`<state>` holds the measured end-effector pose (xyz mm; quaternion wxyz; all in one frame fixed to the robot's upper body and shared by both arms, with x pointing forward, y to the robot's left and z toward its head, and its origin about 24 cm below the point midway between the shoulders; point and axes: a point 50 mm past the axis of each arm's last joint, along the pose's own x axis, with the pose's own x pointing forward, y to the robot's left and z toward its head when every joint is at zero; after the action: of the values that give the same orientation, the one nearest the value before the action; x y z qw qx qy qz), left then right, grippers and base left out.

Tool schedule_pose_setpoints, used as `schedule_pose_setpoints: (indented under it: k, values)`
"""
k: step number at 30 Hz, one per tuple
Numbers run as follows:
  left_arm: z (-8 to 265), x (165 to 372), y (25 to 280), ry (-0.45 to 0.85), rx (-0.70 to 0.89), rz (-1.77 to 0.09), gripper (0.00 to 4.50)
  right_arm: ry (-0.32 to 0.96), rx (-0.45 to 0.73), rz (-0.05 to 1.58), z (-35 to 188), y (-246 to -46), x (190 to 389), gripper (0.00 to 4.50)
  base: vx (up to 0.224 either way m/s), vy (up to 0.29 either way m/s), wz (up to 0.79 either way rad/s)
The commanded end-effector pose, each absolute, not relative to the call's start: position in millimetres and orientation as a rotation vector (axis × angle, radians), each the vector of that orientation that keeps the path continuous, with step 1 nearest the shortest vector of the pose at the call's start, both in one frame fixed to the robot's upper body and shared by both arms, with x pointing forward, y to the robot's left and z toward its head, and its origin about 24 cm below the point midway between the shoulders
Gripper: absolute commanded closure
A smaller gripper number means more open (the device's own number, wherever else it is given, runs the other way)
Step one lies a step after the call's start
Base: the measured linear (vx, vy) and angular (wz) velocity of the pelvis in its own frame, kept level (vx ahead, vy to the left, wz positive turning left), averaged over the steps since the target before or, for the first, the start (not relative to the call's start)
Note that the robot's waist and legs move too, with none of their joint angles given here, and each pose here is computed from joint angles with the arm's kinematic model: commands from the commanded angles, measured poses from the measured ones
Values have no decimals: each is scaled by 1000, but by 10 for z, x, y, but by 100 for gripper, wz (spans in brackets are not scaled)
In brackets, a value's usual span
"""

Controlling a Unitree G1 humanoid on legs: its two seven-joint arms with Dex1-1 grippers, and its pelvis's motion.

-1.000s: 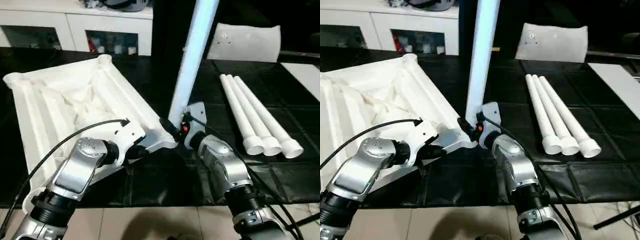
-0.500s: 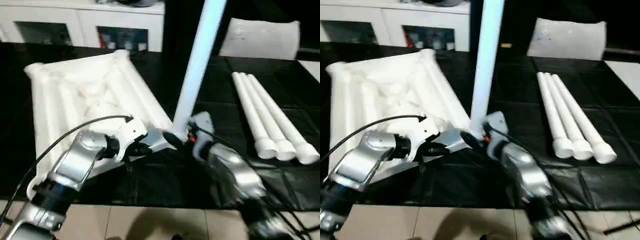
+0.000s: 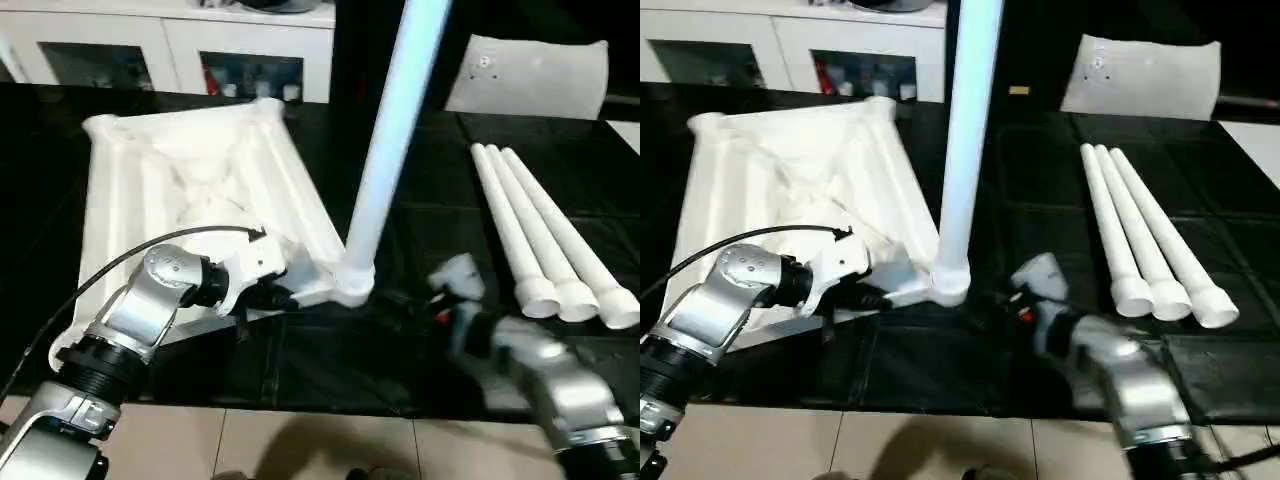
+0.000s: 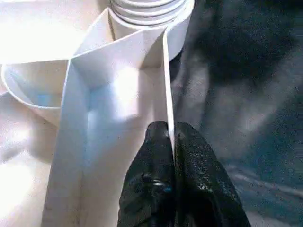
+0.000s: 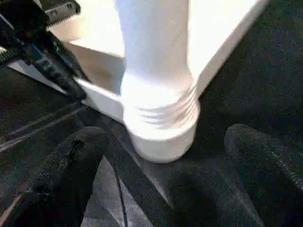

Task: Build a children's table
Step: Insert table leg to table base, then rotate leg to tighten

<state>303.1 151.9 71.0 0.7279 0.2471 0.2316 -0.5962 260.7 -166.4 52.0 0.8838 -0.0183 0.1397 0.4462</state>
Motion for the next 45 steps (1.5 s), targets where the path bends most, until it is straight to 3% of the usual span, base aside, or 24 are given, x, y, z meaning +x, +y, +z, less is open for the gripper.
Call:
schedule_pose_setpoints:
  k: [1,15,22,23,26,28,33,40,45]
  values:
    - [751,2954,1367,485,588,-1516,450,263,-102,958,651,-1729,2656,5,0,0,0]
    - [720,2964,1377,524,721,-1688,450,315,-161,1247,712,-1673,2653,5,0,0,0]
    - [715,2981,1368,524,746,-1722,450,333,-192,1302,670,-1604,2718,5,0,0,0]
    - [712,2987,1370,523,748,-1728,450,335,-191,1315,662,-1586,2721,31,0,0,0]
    - [708,2993,1371,521,752,-1733,450,336,-188,1332,651,-1555,2724,44,0,0,0]
    - [705,2999,1374,521,756,-1738,450,339,-178,1357,635,-1511,2729,81,0,0,0]
    - [699,3002,1380,523,760,-1740,450,352,-168,1395,610,-1466,2721,96,0,0,0]
    - [692,3010,1393,526,768,-1745,450,356,-162,1405,607,-1456,2755,165,0,0,0]
    - [689,3033,1405,523,730,-1702,450,370,-113,1422,590,-1430,2703,174,0,0,0]
